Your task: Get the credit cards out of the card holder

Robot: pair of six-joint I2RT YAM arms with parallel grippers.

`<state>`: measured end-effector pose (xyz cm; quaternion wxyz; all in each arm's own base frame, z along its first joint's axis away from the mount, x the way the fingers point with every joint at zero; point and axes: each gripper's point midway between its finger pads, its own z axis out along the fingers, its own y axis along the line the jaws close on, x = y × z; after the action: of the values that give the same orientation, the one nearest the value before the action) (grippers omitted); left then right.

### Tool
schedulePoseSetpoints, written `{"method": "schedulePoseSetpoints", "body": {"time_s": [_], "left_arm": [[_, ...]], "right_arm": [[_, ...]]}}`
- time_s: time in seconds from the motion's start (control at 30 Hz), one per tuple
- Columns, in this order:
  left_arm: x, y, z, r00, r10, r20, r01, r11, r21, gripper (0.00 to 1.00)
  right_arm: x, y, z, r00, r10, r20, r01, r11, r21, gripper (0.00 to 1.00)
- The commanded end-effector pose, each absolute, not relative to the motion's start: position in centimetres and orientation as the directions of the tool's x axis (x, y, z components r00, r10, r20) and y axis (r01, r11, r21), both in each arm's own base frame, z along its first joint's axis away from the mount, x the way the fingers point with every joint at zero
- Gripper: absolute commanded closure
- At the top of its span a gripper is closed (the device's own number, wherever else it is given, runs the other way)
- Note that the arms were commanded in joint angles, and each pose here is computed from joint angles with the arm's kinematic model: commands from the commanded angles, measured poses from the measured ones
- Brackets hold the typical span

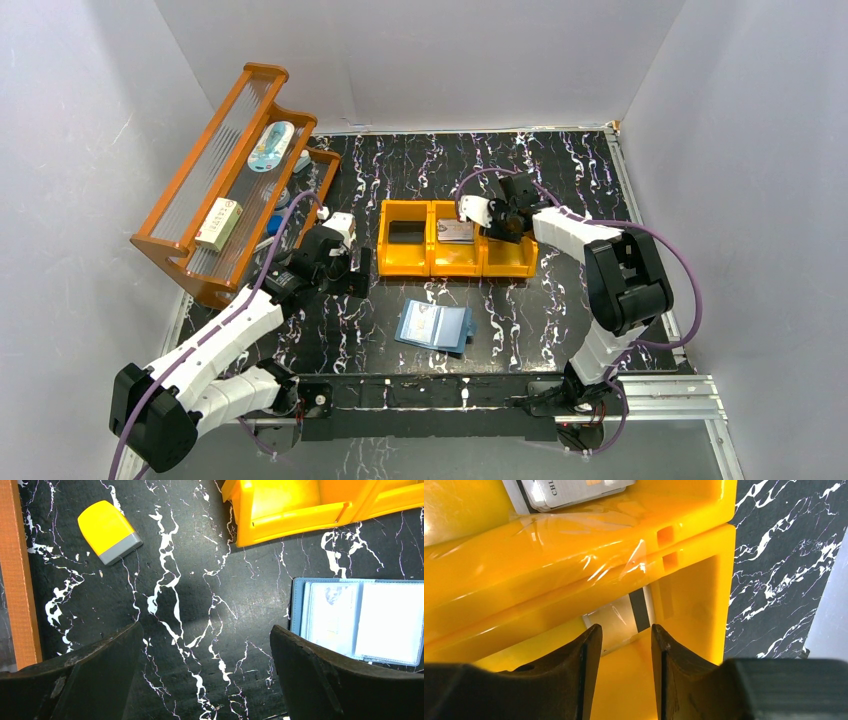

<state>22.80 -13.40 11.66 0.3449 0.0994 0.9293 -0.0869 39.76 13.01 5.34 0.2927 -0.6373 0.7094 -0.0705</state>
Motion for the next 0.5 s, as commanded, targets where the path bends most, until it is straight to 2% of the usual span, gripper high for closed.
{"method": "schedulePoseSetpoints", "body": {"time_s": [0.0, 0.2, 0.3, 0.4, 0.43, 0.47], "left_arm": [[22.8, -13.4, 11.7, -0.741, 0.129, -0.659, 0.25, 0.964, -0.092, 0.02], [22.8, -13.5, 11.7, -0.743, 0.131, -0.657, 0.255, 0.962, -0.096, 0.02], [22.8, -13.5, 11.7, -0.741, 0.131, -0.658, 0.255, 0.962, -0.096, 0.02], [22.8, -13.4, 11.8, -0.737, 0.129, -0.663, 0.252, 0.963, -0.093, 0.02], [22.8, -13.3, 11.9, -0.736, 0.128, -0.664, 0.251, 0.964, -0.092, 0.01], [22.9, -13.3, 12.0, -0.734, 0.127, -0.668, 0.25, 0.964, -0.091, 0.02]], "right_arm": [[39.8, 13.1, 7.2, -0.019, -0.933, -0.36, -0.841, 0.21, -0.499, 0.5], [39.6, 14.0, 9.7, -0.043, -0.885, -0.464, -0.808, 0.304, -0.505, 0.48], [39.7, 14.9, 13.7, -0.065, -0.809, -0.584, -0.756, 0.422, -0.501, 0.43], [39.5, 16.2, 19.2, -0.091, -0.634, -0.768, -0.668, 0.611, -0.426, 0.36], [39.2, 16.6, 21.2, -0.125, -0.53, -0.839, -0.632, 0.694, -0.345, 0.34], [38.4, 16.9, 23.1, -0.169, -0.403, -0.899, -0.596, 0.769, -0.233, 0.27]]}}
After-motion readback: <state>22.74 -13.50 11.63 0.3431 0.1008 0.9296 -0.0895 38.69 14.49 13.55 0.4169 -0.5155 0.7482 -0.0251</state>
